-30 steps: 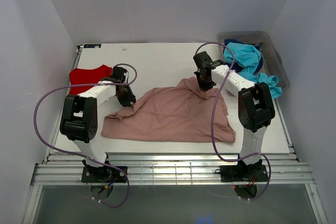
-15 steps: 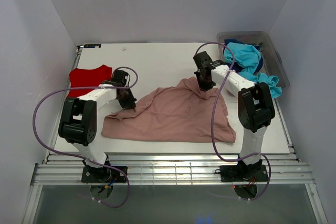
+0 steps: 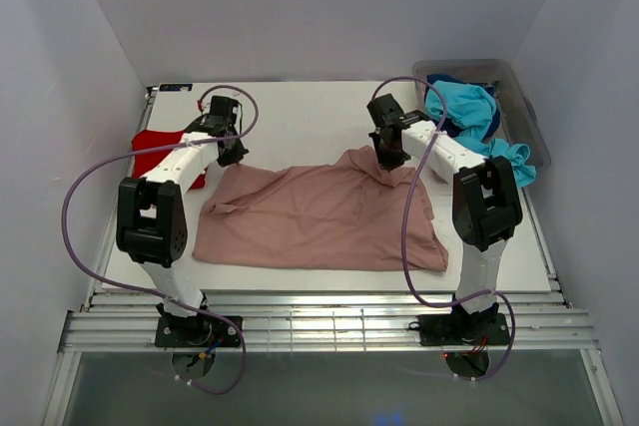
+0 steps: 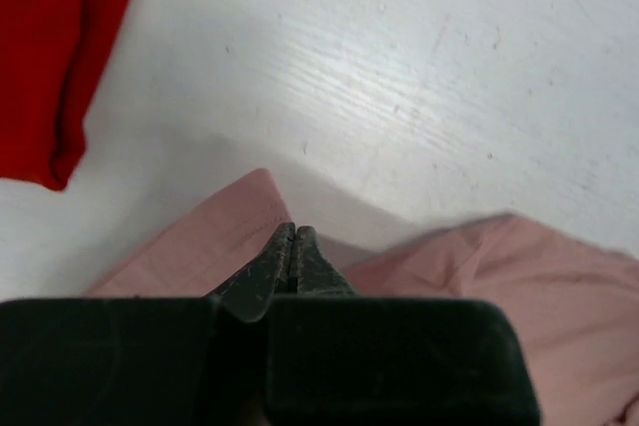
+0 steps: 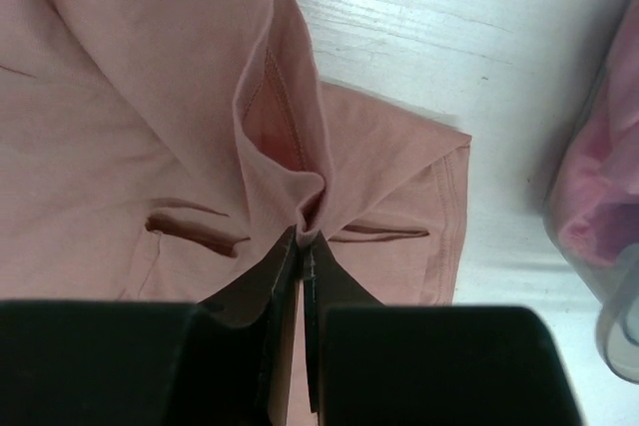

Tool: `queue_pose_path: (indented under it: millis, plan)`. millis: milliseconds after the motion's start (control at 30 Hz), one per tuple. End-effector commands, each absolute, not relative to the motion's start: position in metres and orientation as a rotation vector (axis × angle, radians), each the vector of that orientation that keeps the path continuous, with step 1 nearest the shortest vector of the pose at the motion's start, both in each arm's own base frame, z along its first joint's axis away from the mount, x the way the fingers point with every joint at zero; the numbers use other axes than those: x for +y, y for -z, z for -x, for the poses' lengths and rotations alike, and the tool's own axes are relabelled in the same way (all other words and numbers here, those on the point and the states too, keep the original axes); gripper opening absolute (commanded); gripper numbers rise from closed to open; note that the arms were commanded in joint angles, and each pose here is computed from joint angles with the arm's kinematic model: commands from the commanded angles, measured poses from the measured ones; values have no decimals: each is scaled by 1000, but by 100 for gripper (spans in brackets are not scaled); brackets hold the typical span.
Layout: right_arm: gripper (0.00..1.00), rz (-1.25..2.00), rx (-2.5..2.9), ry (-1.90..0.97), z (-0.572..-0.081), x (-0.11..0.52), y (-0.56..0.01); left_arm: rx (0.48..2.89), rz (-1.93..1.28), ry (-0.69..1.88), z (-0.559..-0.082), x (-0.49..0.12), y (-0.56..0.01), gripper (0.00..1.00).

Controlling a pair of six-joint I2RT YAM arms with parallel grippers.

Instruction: Fold and stack the t-shirts

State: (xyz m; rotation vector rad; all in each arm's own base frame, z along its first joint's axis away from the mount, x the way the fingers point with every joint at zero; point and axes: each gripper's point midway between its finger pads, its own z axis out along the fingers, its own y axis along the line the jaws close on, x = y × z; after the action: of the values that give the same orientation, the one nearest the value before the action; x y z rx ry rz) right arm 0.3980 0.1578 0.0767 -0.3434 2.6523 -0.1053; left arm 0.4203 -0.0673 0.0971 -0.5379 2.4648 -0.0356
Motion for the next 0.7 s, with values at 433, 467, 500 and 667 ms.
queue_pose_path:
  millis: [433, 467, 500, 667]
  plan:
    - [8, 192, 2502, 235, -505, 147, -128, 2388, 577, -363, -470, 2, -92, 0]
    - [8, 190, 2505, 236, -507, 144, -126, 2372, 582, -398, -471, 6, -94, 0]
    - [8, 188, 2514, 238, -509, 142, -119, 2357, 586, -409, -474, 8, -97, 6]
    - [8, 188, 2525, 229, -520, 133, -101, 2349, 568, -453, -481, 13, -92, 28]
